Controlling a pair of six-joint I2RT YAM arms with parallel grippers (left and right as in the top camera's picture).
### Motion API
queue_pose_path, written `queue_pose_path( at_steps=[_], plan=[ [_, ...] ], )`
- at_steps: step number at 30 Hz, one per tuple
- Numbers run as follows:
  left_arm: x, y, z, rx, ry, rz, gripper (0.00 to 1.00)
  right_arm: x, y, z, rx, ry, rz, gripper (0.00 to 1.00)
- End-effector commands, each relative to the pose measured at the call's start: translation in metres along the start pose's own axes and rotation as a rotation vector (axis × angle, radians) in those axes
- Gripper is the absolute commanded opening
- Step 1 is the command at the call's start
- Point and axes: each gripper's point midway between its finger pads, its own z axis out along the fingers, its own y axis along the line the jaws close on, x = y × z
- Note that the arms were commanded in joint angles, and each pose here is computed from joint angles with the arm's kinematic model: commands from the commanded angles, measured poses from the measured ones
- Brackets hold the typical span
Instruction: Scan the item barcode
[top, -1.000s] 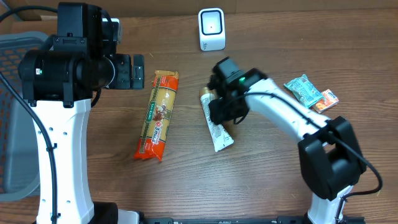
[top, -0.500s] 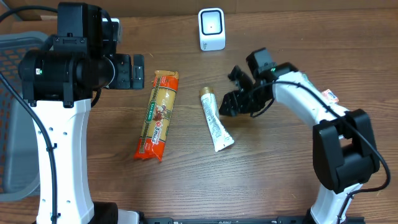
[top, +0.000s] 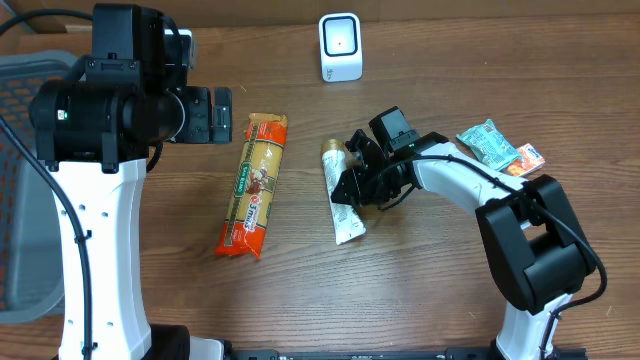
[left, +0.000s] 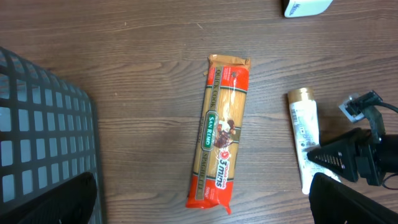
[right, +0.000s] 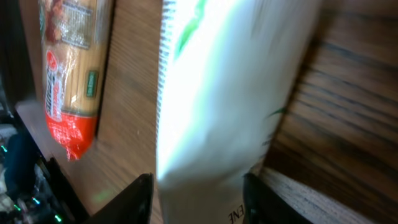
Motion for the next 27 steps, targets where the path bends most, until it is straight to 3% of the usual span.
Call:
queue_pose_path(
  at_steps=[1, 4, 7, 12, 17, 18, 22, 24, 27],
  plan=[
    [-0.002, -0.002, -0.001, 0.002, -0.006, 0.024, 1.0, 0.002, -0.003, 0.006, -0.008, 0.009, 0.072, 0.37],
    [-0.002, -0.002, -0.001, 0.002, -0.006, 0.024, 1.0, 0.001, -0.002, 0.006, -0.01, 0.007, 0.068, 0.24],
    [-0.002, -0.002, -0.001, 0.002, -0.006, 0.024, 1.0, 0.001, -0.002, 0.006, -0.01, 0.006, 0.074, 0.24],
    [-0.002, -0.002, -0.001, 0.002, -0.006, 0.024, 1.0, -0.001, -0.005, 0.009, 0.012, -0.005, 0.144, 0.5],
    [-0.002, -0.002, -0.001, 0.002, -0.006, 0.024, 1.0, 0.0, -0.01, 0.031, 0.039, -0.003, 0.238, 0.54],
    [-0.002, -0.002, -0.001, 0.002, -0.006, 0.024, 1.0, 0.001, -0.01, 0.035, 0.04, 0.001, 0.263, 0.5],
    [-0.002, -0.002, -0.001, 0.002, -0.006, 0.024, 1.0, 0.003, -0.013, 0.038, 0.042, 0.009, 0.303, 0.17],
    [-0.002, -0.002, -0.001, 0.002, -0.006, 0.024, 1.0, 0.002, -0.012, 0.037, 0.033, 0.011, 0.306, 0.06],
    [-0.002, -0.002, -0.001, 0.002, -0.006, 0.024, 1.0, 0.002, -0.01, 0.033, 0.005, 0.02, 0.315, 0.03]
  ],
)
